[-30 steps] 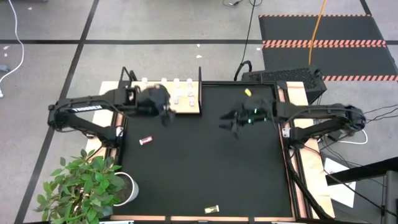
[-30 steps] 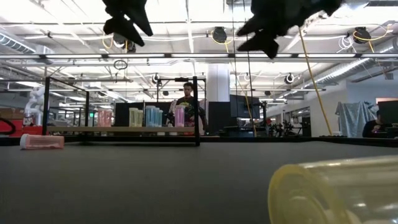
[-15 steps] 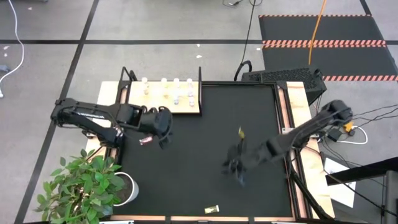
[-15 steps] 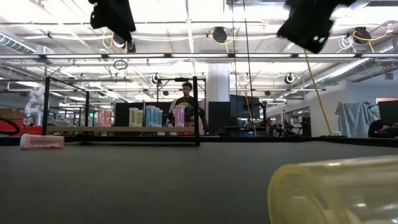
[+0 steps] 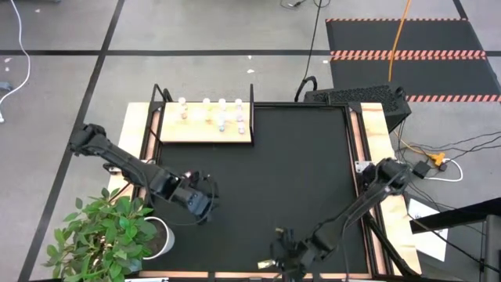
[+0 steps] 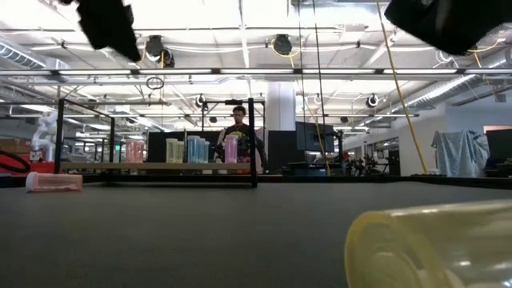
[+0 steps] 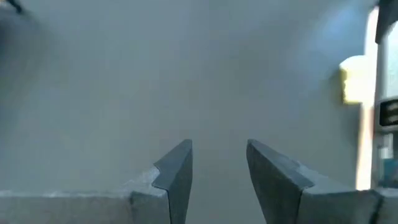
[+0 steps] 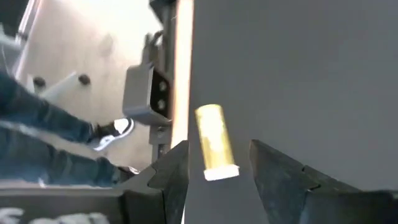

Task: Pick and place medicine bottles onto shelf by color
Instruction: Put the yellow pill bottle on the shelf aligned with the other yellow pill bottles

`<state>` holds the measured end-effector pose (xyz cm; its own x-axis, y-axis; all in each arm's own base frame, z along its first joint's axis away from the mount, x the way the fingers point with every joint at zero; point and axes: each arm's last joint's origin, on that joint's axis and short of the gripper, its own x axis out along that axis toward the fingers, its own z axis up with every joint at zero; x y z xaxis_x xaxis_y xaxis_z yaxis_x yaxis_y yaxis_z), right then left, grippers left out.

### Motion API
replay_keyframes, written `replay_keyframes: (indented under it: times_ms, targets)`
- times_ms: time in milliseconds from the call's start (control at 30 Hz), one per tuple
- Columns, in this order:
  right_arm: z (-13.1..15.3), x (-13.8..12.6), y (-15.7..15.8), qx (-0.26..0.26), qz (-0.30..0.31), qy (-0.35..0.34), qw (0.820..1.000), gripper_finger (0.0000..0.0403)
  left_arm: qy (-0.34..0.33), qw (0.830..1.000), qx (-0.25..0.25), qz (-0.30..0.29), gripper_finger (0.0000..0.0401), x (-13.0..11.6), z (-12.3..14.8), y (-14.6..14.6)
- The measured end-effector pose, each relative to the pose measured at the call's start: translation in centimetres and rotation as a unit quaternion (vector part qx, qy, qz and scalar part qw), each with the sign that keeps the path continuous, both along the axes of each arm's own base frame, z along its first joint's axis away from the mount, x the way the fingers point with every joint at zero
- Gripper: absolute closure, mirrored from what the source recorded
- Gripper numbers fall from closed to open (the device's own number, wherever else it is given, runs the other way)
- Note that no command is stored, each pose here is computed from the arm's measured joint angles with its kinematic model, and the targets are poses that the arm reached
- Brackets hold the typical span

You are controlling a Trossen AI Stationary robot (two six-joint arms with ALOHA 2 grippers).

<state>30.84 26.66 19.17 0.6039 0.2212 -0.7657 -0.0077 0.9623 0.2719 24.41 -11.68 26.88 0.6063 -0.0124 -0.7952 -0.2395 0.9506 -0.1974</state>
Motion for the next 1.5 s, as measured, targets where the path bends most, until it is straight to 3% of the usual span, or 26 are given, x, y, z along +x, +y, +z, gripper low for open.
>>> replay_keyframes:
  times_ms: [200,300,467,767,1100,1333,1500]
  targets:
    - [-2.8,0.8,2.2,-0.023,0.059,-0.054,0.997,0.0224,0.001,1.0,-0.012,-0.009,0.0249,-0.4,-2.0,-1.0]
    - [-3.6,1.3,2.4,-0.042,0.078,-0.076,0.993,0.0204,-0.034,0.999,-0.038,0.0,0.0249,-0.1,-1.8,-1.3]
    - [-5.2,2.0,2.0,-0.053,0.096,-0.058,0.992,0.0181,-0.048,0.998,-0.047,0.003,0.0249,0.1,-1.9,-1.4]
    - [-7.1,2.2,1.5,-0.059,0.097,-0.021,0.993,0.0221,-0.042,0.998,-0.045,-0.021,0.0249,0.0,-2.0,-1.7]
    - [-7.0,3.4,-0.2,0.055,-0.048,0.022,0.997,0.0317,-0.053,0.997,-0.045,-0.031,0.0249,0.1,-1.8,-1.8]
    - [-3.5,4.9,-3.0,0.134,-0.125,0.013,0.983,0.0305,-0.074,0.993,-0.001,-0.092,0.0249,0.3,-1.6,-2.0]
    - [0.0,6.0,-5.9,0.234,-0.15,0.031,0.96,0.0296,-0.152,0.969,0.049,-0.187,0.0248,0.6,-0.5,-3.4]
